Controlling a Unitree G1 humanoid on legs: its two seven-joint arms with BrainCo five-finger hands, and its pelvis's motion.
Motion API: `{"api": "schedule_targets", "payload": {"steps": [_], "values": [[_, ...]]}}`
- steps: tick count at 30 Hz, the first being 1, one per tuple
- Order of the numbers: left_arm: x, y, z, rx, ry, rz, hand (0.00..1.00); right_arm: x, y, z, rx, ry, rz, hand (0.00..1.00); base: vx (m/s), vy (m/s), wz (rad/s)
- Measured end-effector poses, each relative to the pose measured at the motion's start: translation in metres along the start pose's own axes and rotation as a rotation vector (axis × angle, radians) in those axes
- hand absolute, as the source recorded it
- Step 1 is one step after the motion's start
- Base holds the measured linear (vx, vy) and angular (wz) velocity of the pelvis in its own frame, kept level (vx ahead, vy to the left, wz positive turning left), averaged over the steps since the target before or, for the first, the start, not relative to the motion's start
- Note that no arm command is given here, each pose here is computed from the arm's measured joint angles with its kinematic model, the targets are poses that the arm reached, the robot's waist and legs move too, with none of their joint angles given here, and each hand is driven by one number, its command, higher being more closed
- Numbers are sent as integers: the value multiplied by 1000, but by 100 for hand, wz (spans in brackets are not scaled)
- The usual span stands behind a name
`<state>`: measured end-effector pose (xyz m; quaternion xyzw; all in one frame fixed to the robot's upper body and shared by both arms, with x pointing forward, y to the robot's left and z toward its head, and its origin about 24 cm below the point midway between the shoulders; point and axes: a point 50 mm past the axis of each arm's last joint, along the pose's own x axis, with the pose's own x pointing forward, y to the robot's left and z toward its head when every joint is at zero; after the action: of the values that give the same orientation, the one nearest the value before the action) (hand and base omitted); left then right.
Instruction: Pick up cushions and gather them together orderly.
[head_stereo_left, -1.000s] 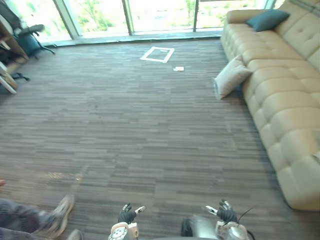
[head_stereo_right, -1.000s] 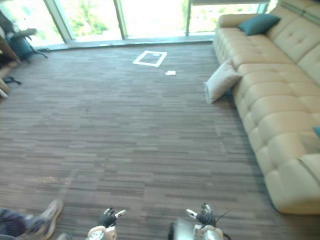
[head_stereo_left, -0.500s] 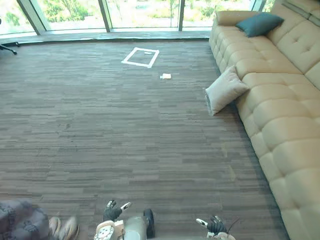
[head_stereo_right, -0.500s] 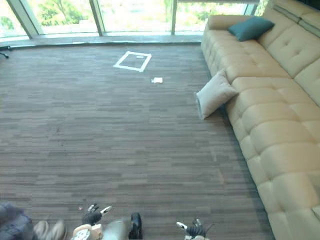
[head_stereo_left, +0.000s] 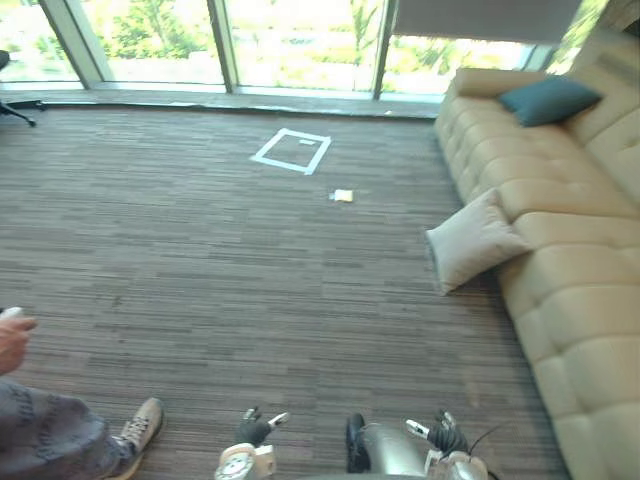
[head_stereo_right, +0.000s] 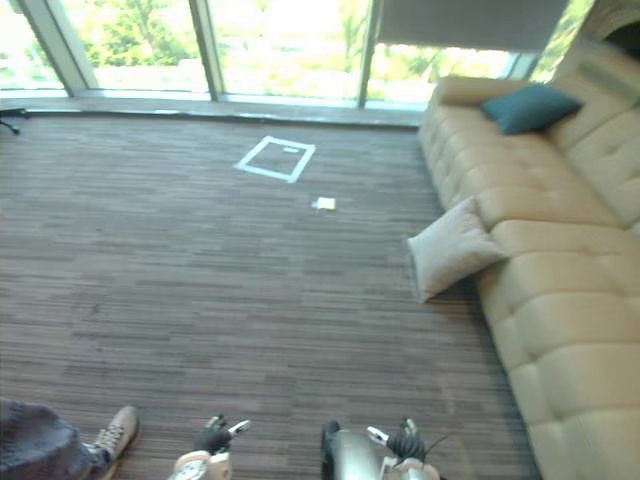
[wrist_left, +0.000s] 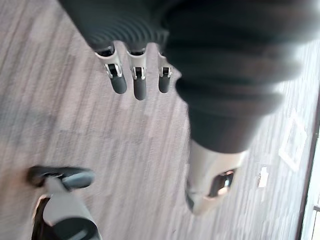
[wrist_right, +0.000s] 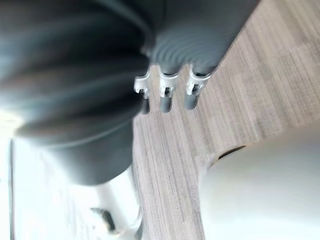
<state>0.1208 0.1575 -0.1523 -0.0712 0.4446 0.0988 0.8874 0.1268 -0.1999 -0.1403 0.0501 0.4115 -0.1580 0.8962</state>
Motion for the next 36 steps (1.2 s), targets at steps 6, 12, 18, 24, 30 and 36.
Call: {"api": "schedule_targets", "payload": {"steps": [6, 12, 18, 24, 30, 36], "values": [[-8, 27, 0, -85, -47, 113, 0, 0, 4, -8, -56, 47, 23, 0, 590, -118, -70], [-8, 27, 1, -100, -61, 113, 0, -2, 8, -15, -38, 74, 26, 0, 618, 131, -81], [-3, 45, 11, 13, -64, 121, 0, -11, 15, -35, -12, 135, 35, 0, 682, 322, -46], [1, 30, 10, 30, -36, 81, 0, -9, 4, -26, -66, 78, 25, 0, 348, 121, -32], [2, 25, 4, 60, 4, 58, 0, -5, 2, -18, -42, 58, 10, 0, 449, -85, -4], [1, 13, 5, -22, -24, 60, 0, -1, -6, -9, -80, 43, -1, 0, 523, -173, 1]]}}
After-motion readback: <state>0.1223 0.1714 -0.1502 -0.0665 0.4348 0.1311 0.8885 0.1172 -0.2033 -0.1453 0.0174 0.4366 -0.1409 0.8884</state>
